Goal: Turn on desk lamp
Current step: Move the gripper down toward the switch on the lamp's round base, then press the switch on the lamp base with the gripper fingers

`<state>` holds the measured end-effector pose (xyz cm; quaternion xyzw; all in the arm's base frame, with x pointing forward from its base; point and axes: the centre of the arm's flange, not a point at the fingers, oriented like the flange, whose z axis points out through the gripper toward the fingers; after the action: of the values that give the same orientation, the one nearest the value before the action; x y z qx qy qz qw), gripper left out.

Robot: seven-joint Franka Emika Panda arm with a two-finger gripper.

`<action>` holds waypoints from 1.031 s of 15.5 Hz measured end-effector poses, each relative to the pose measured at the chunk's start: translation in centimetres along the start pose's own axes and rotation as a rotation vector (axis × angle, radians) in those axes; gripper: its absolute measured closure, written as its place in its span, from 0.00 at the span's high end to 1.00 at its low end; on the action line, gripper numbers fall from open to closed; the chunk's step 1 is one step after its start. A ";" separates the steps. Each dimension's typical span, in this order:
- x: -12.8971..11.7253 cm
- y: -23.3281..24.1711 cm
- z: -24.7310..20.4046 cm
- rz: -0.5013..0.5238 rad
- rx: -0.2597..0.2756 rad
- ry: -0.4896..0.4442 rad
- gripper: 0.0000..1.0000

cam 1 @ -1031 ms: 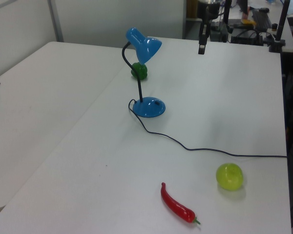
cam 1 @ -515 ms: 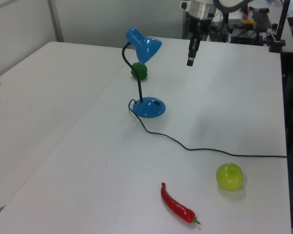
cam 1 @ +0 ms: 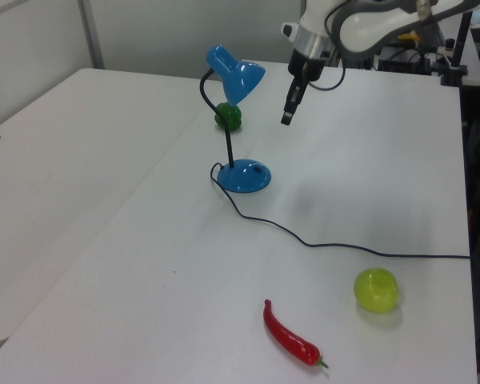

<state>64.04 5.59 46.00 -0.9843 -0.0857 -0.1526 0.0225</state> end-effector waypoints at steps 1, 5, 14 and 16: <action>0.1 0.0 0.7 0.006 -0.003 0.010 0.01; 0.8 0.0 3.4 0.030 -0.016 0.070 0.01; 1.2 -0.9 8.3 0.041 -0.026 0.133 0.01; 1.0 -1.3 9.2 0.036 -0.025 0.127 0.01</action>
<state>67.50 7.70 37.56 -0.9743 -0.0644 -0.2153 0.0182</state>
